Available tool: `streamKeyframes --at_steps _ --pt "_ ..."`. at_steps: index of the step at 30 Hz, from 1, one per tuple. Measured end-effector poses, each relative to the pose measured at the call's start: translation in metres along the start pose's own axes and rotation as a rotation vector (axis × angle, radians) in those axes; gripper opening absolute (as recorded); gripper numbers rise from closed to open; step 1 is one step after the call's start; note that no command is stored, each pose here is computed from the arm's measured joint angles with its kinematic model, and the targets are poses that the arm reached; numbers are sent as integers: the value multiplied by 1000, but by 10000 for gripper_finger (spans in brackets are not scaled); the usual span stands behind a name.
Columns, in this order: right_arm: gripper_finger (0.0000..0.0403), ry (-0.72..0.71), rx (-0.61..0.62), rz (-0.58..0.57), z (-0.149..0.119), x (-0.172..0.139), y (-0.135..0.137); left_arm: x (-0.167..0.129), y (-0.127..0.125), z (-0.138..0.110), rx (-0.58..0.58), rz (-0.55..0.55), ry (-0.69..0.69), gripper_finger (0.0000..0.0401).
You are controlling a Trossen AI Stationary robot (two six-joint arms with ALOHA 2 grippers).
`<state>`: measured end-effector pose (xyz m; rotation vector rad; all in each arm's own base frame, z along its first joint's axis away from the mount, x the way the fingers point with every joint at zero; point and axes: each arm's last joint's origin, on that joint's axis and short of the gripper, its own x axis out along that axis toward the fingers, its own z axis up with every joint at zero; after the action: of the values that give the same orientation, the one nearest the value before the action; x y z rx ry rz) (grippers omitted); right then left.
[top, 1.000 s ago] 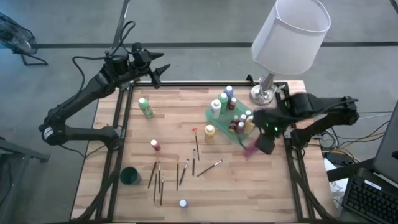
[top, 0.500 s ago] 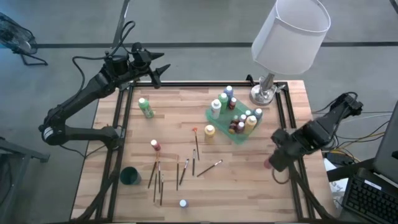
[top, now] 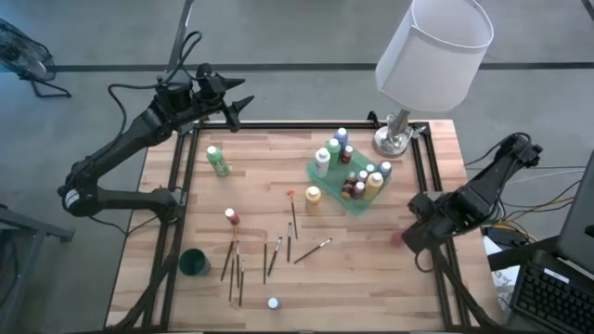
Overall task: Pick & Place Paint Supplies
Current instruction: Remove the big pink paint bottle from the green bin
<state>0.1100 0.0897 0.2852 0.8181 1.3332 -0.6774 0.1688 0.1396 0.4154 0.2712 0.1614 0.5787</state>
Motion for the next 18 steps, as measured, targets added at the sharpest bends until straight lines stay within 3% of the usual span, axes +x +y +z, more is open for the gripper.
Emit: streamKeyframes --at_steps 14,18 --pt "113 9 43 -9 0 9 -11 0 0 0 0 0 0 252" --pt "145 12 75 -10 0 8 -11 0 0 0 0 0 0 252"
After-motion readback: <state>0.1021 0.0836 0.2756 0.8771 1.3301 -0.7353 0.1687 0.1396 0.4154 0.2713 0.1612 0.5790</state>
